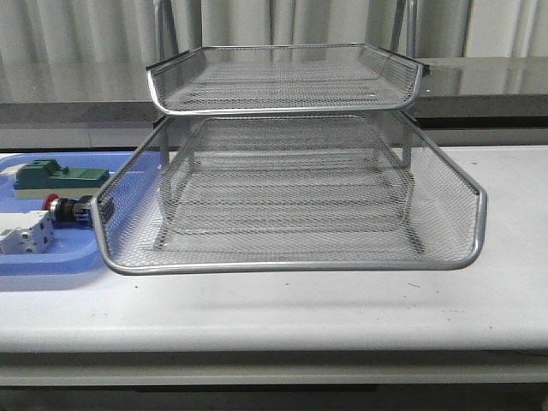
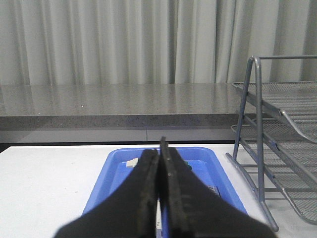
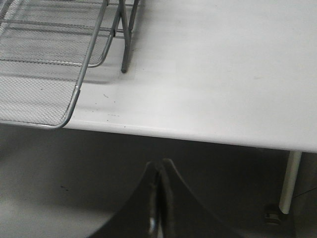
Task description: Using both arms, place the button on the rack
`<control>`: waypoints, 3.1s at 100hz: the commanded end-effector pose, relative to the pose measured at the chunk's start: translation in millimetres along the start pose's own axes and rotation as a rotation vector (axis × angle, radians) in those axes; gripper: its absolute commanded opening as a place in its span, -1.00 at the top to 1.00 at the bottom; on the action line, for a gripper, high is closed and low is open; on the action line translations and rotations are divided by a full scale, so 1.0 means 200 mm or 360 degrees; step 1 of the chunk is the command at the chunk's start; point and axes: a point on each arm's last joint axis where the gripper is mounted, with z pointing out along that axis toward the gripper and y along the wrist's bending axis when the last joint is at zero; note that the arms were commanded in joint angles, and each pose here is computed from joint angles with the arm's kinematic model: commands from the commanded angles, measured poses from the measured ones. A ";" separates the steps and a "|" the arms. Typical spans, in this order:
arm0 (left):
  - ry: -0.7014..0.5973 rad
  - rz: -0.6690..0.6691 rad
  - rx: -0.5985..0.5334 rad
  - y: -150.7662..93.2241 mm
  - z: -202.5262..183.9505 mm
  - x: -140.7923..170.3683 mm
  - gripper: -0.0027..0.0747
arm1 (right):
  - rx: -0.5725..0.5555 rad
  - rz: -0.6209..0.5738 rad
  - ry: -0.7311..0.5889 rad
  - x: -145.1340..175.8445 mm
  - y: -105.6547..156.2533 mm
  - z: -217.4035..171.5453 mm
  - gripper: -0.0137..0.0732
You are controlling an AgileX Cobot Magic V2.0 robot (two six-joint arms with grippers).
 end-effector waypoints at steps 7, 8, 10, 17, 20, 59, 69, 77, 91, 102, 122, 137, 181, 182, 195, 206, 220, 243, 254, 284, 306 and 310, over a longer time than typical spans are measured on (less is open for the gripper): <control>-0.0091 -0.0022 -0.0003 0.00 -0.01 0.04 0.98 | 0.0005 -0.0010 -0.0134 -0.06 0.00 -0.03 0.85; -0.0091 -0.0022 -0.0003 0.00 -0.01 0.04 0.98 | 0.0005 -0.0010 -0.0134 -0.06 0.00 -0.03 0.85; -0.0091 -0.0022 -0.0003 0.00 -0.01 0.04 0.98 | 0.0005 -0.0010 -0.0134 -0.06 0.00 -0.03 0.85; -0.0091 -0.0022 -0.0003 0.00 -0.01 0.04 0.98 | 0.0005 -0.0010 -0.0134 -0.06 0.00 -0.03 0.85; -0.0101 -0.0022 -0.0002 0.00 -0.01 0.04 0.98 | 0.0005 -0.0010 -0.0134 -0.06 0.00 -0.03 0.85; -0.0146 -0.0098 -0.0003 0.00 0.00 -0.16 0.98 | 0.0005 -0.0010 -0.0134 -0.06 0.00 -0.03 0.85; -0.0088 -0.0098 -0.0001 0.00 0.03 -0.29 0.98 | 0.0005 -0.0010 -0.0134 -0.06 0.00 -0.03 0.85; -0.0008 -0.0098 -0.0001 0.00 0.09 -0.38 0.98 | 0.0005 -0.0010 -0.0134 -0.06 0.00 -0.03 0.85; 0.0240 -0.0098 -0.0001 -0.01 0.24 -0.54 0.98 | 0.0005 -0.0010 -0.0134 -0.06 0.00 -0.03 0.85; 0.0464 -0.0098 0.0000 -0.01 0.39 -0.64 0.98 | 0.0005 -0.0010 -0.0134 -0.06 0.00 -0.03 0.85; 0.0786 -0.0046 0.0008 -0.02 0.70 -0.76 0.98 | 0.0005 -0.0010 -0.0134 -0.06 0.00 -0.03 0.85; 0.1032 0.0063 0.0045 -0.02 0.97 -0.74 0.98 | 0.0005 -0.0010 -0.0134 -0.06 0.00 -0.03 0.85; 0.1561 0.0198 0.0144 -0.02 1.62 -0.46 0.97 | 0.0005 -0.0010 -0.0134 -0.06 0.00 -0.03 0.85; 0.1577 0.0198 0.0145 -0.02 1.63 -0.45 0.97 | 0.0005 -0.0010 -0.0134 -0.06 0.00 -0.03 0.85; 0.1668 0.0268 0.0211 -0.03 1.70 -0.38 0.71 | 0.0005 -0.0010 -0.0134 -0.06 0.00 -0.03 0.85; 0.1695 0.0308 0.0249 -0.04 1.72 -0.35 0.15 | 0.0005 -0.0010 -0.0132 -0.06 0.00 -0.03 0.85; 0.1700 0.0340 0.0259 -0.04 1.73 -0.34 -0.55 | 0.0006 -0.0010 -0.0130 -0.06 0.00 -0.03 0.85; 0.1655 0.0264 0.0280 -0.06 1.74 -0.35 -0.56 | 0.0006 -0.0010 -0.0130 -0.06 0.00 -0.03 0.85; 0.1639 0.0238 0.0300 -0.07 1.74 -0.34 -0.53 | 0.0006 -0.0010 -0.0130 -0.06 0.00 -0.03 0.85; 0.1706 0.0496 0.0538 -0.08 1.83 -0.28 -0.53 | 0.0006 -0.0010 -0.0130 -0.06 0.00 -0.03 0.85; 0.1870 0.0680 0.0852 -0.13 1.97 -0.15 -0.53 | 0.0006 -0.0010 -0.0130 -0.06 0.00 -0.03 0.85; 0.1877 0.0741 0.0917 -0.15 1.99 -0.12 -0.53 | 0.0006 -0.0010 -0.0130 -0.06 0.00 -0.03 0.85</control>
